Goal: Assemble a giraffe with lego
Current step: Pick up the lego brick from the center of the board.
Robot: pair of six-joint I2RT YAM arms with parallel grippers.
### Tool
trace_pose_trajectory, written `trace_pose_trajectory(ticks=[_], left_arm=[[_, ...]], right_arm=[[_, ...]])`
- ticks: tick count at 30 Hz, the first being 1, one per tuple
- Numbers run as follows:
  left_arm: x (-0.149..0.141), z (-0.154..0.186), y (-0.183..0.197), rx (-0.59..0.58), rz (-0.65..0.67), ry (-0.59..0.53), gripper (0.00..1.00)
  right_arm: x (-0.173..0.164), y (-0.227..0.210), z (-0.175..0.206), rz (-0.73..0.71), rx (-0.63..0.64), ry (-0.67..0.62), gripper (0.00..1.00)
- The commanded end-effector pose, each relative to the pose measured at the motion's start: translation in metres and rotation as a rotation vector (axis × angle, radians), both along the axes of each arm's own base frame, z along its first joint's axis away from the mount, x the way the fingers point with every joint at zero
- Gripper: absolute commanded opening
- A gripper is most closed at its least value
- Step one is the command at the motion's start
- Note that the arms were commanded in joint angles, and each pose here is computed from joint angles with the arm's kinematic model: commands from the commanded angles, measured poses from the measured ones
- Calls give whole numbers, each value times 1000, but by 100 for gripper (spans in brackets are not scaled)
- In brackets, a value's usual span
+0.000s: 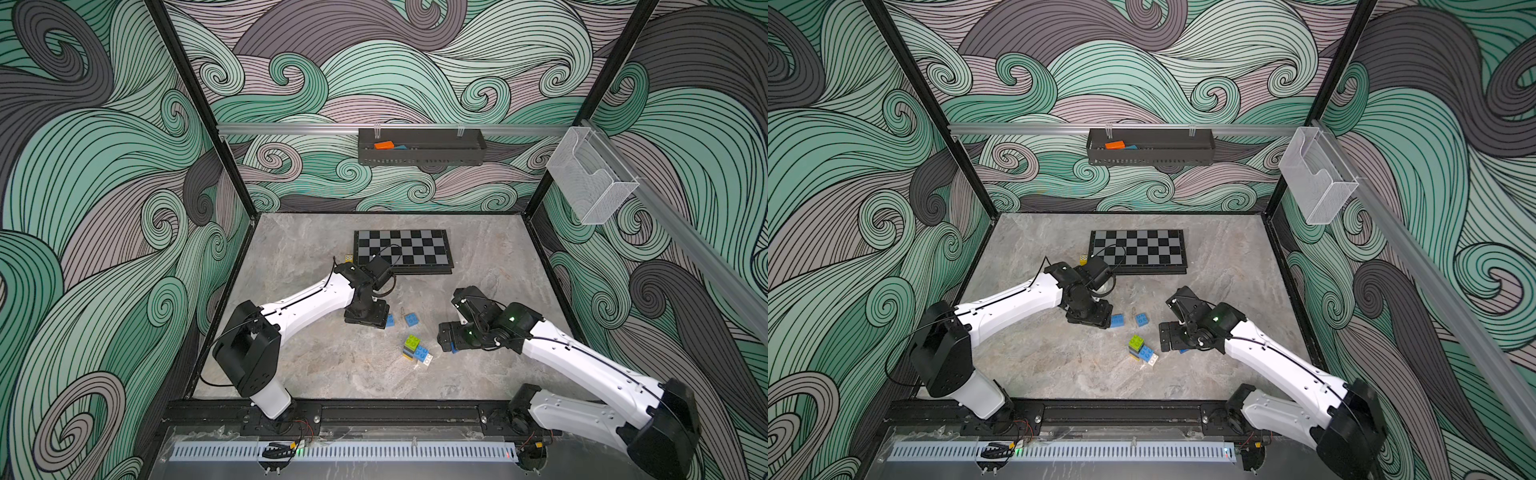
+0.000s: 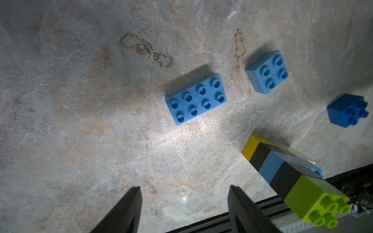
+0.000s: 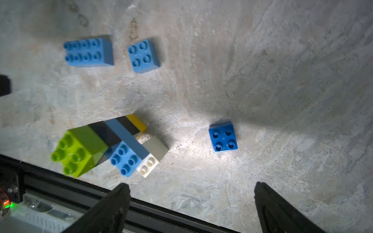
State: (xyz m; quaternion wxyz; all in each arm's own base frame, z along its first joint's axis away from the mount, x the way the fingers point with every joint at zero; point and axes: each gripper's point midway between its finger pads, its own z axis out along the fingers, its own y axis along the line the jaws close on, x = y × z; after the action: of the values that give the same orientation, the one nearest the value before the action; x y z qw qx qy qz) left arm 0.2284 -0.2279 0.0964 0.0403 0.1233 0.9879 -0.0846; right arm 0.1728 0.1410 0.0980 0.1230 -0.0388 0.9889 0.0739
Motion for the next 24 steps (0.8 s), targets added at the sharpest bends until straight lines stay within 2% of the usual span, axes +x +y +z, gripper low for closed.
trace_pose_trajectory(ticks=[1, 8, 15, 20, 24], left_arm=[[-2, 6, -5, -51, -36, -12, 72], [-9, 13, -13, -109, -77, 2, 72], [-11, 18, -11, -101, -113, -1, 72], [-13, 16, -8, -99, -109, -1, 72], [-15, 13, -5, -88, -102, 5, 72]], right_arm=[[0, -14, -19, -90, -59, 38, 99], [7, -15, -55, -124, -119, 87, 99], [15, -11, -73, -60, -178, 116, 99], [18, -14, -79, -47, -191, 98, 88], [22, -11, -82, -20, -200, 107, 85]])
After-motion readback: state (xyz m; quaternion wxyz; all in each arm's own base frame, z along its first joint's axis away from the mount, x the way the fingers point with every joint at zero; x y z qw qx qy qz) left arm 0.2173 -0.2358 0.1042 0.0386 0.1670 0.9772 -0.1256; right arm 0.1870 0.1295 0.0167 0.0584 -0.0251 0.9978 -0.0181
